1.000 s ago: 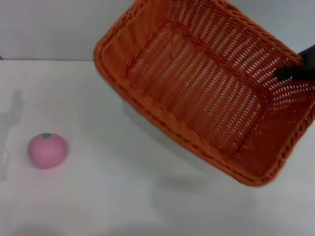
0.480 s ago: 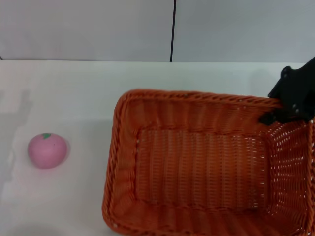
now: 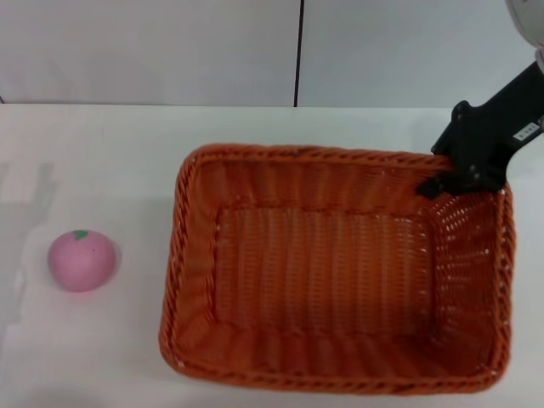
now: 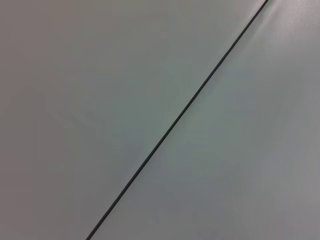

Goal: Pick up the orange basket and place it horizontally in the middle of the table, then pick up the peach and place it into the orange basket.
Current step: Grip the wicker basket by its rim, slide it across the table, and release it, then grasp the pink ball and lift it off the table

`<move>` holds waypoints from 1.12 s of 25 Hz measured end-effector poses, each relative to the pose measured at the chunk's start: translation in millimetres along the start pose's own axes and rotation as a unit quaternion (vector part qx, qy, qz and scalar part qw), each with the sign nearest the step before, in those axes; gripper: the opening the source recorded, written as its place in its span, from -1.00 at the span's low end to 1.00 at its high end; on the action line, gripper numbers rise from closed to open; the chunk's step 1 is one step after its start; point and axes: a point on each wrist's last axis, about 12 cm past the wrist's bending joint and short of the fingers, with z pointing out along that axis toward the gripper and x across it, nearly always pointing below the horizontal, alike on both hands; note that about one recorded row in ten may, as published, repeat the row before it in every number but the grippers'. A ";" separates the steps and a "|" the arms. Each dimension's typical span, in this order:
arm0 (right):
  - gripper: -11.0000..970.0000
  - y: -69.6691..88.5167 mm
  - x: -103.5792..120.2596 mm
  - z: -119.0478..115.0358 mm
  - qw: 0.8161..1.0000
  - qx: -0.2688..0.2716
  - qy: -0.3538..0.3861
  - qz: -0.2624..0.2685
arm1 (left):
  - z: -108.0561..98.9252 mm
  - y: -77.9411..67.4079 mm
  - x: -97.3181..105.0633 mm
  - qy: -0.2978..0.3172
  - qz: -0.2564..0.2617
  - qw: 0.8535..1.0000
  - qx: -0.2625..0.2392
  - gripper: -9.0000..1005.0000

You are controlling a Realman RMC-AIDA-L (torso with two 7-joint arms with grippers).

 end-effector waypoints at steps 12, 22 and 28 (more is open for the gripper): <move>-0.71 -6.4 -4.1 20.4 1.000 0.011 -0.018 -0.014 | -1.3 -1.0 1.0 0.006 -0.001 1.000 0.004 0.68; -0.70 -19.5 -6.9 9.5 0.995 0.071 -0.073 -0.017 | -4.4 -3.0 3.1 0.017 -0.004 1.000 0.011 0.68; -0.27 -27.1 13.3 -16.1 0.974 0.157 -0.166 0.007 | -7.5 -4.1 1.1 0.019 0.000 1.000 0.021 0.68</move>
